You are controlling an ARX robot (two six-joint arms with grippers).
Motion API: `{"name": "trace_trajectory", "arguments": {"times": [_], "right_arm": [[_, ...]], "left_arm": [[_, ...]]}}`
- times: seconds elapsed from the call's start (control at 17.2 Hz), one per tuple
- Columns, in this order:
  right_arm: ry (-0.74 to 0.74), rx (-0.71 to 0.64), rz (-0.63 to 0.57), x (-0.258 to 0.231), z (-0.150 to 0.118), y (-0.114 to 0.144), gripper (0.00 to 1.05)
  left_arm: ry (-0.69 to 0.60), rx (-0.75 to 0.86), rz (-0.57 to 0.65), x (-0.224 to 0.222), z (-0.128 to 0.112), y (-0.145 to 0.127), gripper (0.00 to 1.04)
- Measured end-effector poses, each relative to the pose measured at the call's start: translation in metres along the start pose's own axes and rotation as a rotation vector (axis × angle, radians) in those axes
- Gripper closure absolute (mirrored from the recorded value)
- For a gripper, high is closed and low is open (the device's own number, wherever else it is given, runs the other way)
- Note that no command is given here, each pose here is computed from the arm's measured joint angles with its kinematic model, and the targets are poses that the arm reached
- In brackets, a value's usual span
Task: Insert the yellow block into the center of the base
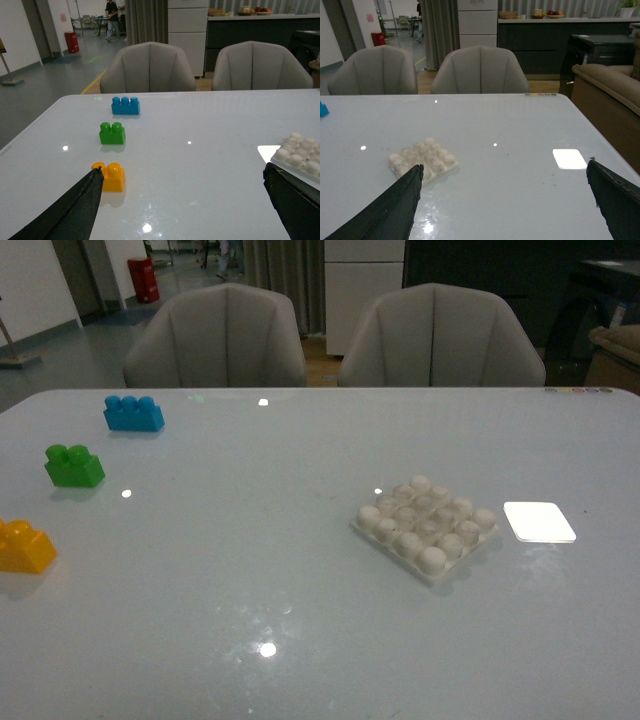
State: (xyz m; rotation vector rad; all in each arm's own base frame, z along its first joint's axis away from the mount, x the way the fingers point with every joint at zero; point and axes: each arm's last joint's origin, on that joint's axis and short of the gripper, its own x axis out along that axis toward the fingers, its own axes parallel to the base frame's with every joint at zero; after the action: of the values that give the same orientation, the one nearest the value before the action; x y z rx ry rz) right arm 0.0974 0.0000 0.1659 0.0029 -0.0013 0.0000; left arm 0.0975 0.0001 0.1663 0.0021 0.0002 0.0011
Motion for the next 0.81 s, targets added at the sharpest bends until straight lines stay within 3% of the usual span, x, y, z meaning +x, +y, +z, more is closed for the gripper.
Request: {"name": "trace_trajectory", "arguments": {"times": [0.81], "right_arm": [[0.022, 0.000, -0.024, 0.0002, -0.0011, -0.0002, 0.06]], "left_arm": [[0.000, 0.000, 0.000, 0.0000, 0.0000, 0.0000, 0.07]]}}
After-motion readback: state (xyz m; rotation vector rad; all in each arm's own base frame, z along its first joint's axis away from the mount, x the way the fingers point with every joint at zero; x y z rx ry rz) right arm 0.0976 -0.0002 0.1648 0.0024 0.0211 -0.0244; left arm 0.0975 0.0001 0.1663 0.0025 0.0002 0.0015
